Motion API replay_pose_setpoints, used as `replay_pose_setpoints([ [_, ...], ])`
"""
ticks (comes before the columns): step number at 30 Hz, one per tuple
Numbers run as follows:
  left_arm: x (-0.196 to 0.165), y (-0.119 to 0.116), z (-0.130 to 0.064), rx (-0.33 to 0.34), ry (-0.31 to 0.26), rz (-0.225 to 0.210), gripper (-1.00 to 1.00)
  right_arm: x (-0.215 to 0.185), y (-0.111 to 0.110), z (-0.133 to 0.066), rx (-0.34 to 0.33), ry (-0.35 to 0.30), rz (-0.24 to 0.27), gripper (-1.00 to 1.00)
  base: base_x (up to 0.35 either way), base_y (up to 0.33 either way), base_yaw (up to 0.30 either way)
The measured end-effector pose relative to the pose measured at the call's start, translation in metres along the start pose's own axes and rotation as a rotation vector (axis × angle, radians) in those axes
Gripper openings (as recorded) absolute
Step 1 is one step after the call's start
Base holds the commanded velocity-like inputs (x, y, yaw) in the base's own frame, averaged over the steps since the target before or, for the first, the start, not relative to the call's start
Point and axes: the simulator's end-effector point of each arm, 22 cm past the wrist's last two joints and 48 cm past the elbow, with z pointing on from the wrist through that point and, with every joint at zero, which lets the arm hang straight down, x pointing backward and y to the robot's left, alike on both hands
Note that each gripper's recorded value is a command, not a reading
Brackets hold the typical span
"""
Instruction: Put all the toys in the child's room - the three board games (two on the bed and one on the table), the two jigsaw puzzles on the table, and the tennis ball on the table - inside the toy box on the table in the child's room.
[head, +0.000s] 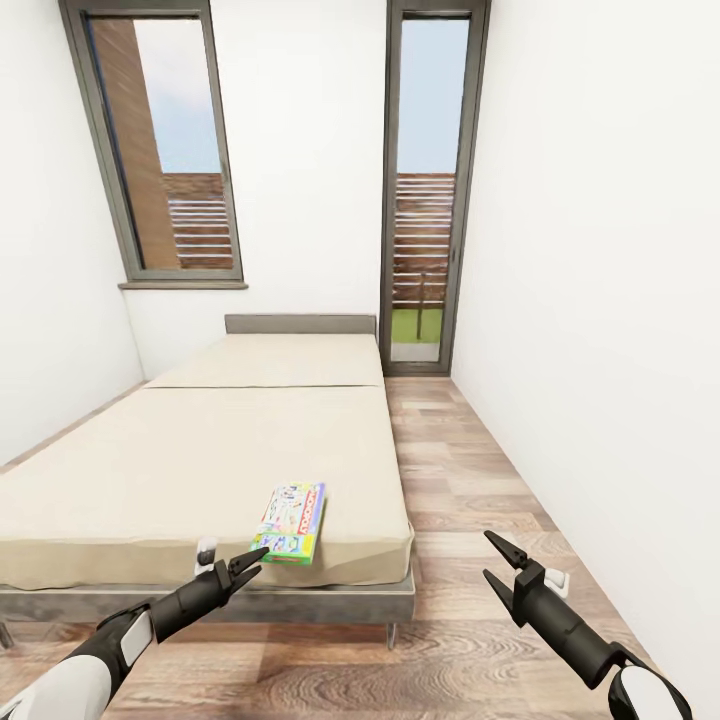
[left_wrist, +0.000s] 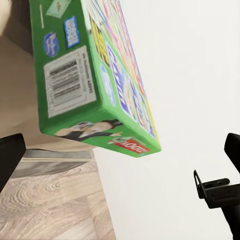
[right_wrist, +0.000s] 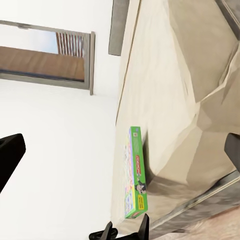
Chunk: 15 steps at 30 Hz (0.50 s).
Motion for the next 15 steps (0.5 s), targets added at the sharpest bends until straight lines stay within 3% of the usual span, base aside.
replay_pose_setpoints([
  [15,-0.0010,-0.0004,-0.0002,0.001,-0.003,0.002,1.00,0.0001,-0.0004,-0.0001,0.001,0.000,0.001,1.00,0.018,0.006,0.000],
])
